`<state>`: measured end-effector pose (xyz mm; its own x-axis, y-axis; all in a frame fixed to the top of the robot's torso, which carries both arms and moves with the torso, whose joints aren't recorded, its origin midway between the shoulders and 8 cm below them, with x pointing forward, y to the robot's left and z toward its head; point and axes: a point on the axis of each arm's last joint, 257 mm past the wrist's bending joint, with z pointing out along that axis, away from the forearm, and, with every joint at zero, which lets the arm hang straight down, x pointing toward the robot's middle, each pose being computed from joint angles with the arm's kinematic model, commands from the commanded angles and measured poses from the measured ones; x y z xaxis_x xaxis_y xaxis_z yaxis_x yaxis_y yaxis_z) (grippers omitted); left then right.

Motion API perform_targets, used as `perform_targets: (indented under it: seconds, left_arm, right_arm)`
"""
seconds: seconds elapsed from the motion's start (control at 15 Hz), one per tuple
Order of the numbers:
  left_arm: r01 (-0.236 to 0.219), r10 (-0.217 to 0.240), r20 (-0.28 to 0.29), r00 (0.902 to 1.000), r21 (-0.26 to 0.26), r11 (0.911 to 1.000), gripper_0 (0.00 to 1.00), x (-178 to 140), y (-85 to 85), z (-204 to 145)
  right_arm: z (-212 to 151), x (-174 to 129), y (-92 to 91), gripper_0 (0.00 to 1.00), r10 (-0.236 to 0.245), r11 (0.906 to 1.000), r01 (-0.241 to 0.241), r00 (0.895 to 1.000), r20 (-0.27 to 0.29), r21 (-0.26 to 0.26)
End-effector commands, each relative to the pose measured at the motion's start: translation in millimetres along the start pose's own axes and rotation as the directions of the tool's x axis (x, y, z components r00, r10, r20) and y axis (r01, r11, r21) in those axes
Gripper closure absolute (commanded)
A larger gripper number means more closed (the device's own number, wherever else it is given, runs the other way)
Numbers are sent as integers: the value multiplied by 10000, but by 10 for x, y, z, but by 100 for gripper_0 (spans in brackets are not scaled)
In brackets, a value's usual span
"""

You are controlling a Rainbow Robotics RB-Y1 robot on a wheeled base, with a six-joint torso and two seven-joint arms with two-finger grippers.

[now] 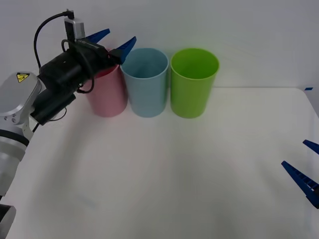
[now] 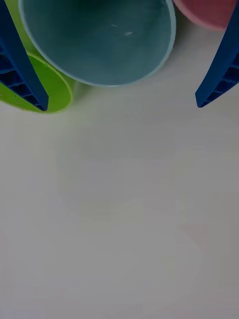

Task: Grasp the object on the table and drop it into the matching bin: aluminum can to the light blue bin, PET bottle to the pink bin.

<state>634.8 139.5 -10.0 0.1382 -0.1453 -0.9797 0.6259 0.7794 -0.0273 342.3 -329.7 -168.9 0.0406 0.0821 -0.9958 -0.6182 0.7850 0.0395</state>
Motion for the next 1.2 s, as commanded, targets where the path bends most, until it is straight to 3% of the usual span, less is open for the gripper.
perform_targets:
  seconds: [0.07,0.4,0.73,1.2]
  left_arm:
    - [113,-112,-180,9998,51,9999,0,52,133,-212]
    - [460,-459,-204,9987,54,9989,0,125,262,-606]
    - [416,-416,-60,9991,-79,9991,0,217,236,-1086]
    - [118,-78,-576,9983,699,9975,0,461,96,-1811]
  right_arm:
    - [0,0,0,0,0,10000,0,10000,0,0]
    - [0,0,0,0,0,10000,0,10000,0,0]
    - [0,0,0,0,0,10000,0,10000,0,0]
    - [0,0,0,0,0,10000,0,10000,0,0]
